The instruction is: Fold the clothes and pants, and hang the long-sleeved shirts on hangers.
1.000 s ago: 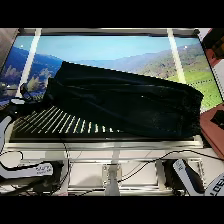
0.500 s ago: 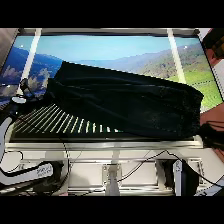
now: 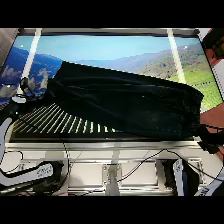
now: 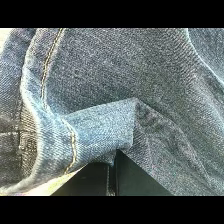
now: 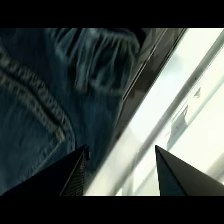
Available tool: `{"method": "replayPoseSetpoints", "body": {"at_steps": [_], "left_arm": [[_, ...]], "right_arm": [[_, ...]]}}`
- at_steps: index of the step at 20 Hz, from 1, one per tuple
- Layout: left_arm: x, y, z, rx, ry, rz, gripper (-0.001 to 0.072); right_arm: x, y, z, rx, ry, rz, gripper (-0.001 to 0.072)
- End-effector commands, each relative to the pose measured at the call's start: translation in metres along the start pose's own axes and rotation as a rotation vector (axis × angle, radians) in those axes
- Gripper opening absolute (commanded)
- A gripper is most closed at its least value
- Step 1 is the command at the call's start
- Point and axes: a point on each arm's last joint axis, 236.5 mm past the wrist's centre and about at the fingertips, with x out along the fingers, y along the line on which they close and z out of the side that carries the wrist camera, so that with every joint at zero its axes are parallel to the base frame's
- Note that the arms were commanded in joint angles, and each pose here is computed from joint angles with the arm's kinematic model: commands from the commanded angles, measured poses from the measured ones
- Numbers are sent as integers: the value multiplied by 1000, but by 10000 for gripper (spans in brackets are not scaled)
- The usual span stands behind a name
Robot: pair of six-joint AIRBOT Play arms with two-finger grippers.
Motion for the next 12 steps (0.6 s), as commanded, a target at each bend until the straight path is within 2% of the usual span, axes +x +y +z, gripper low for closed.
{"method": "replayPoseSetpoints", "body": {"at_steps": [1,4,7,9,10,11,12], "left_arm": [[0,0,0,1,0,-1,25],[0,-1,0,-1,2,-3,25],[0,-1,-1,-3,2,-4,24],[0,-1,0,-3,2,-4,25],[0,-1,-1,-3,4,-5,25],[0,-2,-2,-2,9,-8,25],[-1,-3,-3,-1,13,-11,24]], "right_arm": [[23,6,18,77,-13,21,477],[41,27,33,141,-24,109,445],[57,26,40,150,-23,106,438],[64,25,44,144,-25,100,337],[66,24,42,134,-17,97,241],[65,24,41,133,-13,97,104],[61,25,39,117,-11,98,40]]}}
